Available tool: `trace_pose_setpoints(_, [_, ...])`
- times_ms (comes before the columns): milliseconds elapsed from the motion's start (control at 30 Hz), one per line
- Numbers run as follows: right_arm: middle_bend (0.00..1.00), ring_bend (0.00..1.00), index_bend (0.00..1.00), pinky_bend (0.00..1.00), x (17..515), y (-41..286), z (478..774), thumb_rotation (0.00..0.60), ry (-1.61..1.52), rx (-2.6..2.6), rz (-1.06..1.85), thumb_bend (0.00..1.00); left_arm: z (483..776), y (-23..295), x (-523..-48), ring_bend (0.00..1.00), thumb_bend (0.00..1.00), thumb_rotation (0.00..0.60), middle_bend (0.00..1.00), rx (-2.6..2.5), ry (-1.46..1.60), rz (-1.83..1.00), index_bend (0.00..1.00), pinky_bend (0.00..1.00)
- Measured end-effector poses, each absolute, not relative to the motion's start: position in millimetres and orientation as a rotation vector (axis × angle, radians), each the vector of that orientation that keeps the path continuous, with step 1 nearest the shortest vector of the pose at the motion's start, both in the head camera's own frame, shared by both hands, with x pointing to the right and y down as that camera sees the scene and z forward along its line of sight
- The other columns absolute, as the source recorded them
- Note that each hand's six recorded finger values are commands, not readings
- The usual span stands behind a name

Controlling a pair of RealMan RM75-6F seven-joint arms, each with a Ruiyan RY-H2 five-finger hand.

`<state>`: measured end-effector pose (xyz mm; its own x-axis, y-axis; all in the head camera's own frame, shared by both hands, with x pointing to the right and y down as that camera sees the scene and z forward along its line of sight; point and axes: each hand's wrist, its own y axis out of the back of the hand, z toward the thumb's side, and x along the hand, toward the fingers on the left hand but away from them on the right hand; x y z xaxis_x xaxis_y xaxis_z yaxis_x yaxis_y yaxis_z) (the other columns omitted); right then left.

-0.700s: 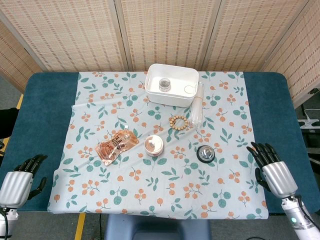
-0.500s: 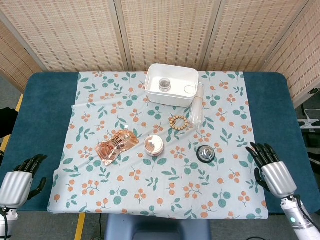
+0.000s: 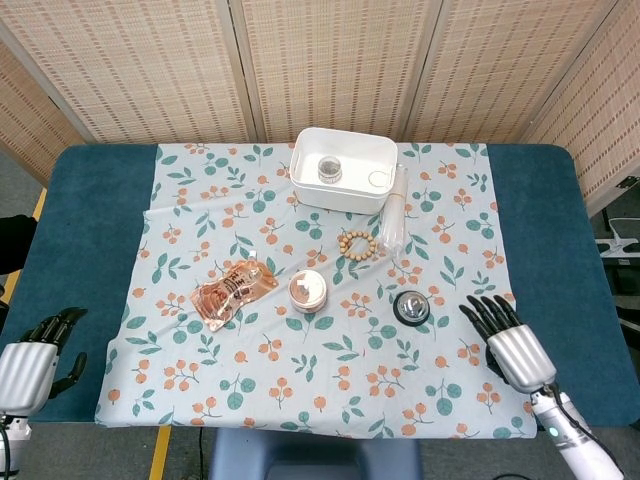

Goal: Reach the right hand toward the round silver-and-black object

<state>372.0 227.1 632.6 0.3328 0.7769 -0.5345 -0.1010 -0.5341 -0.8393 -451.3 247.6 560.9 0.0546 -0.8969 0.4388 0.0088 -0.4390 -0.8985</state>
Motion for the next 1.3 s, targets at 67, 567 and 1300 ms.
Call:
trace_pose_setpoints(67, [0.0, 0.0, 0.0, 0.0, 362.8, 224.1, 642.9, 0.6, -0.579, -1.77, 1.312, 1.0, 560.6, 247.5, -450.9, 0.24, 0.43, 0.6, 0.18, -1.565, 0.92, -1.486, 0.17, 0.47])
trace_pose_setpoints(567, [0.0, 0.0, 0.0, 0.0, 326.9, 189.7, 710.2, 0.6, -0.55, -1.78, 1.278, 1.0, 561.3, 247.8, -451.4, 0.24, 0.43, 0.6, 0.18, -1.573, 0.92, -1.489, 0.18, 0.47])
trace_pose_setpoints(1300, [0.0, 0.0, 0.0, 0.0, 315.2, 191.1, 765.7, 0.6, -0.422, -1.78, 1.318, 1.0, 558.0, 246.4, -454.5, 0.24, 0.43, 0.6, 0.18, -1.564, 0.937, -1.487, 0.17, 0.47])
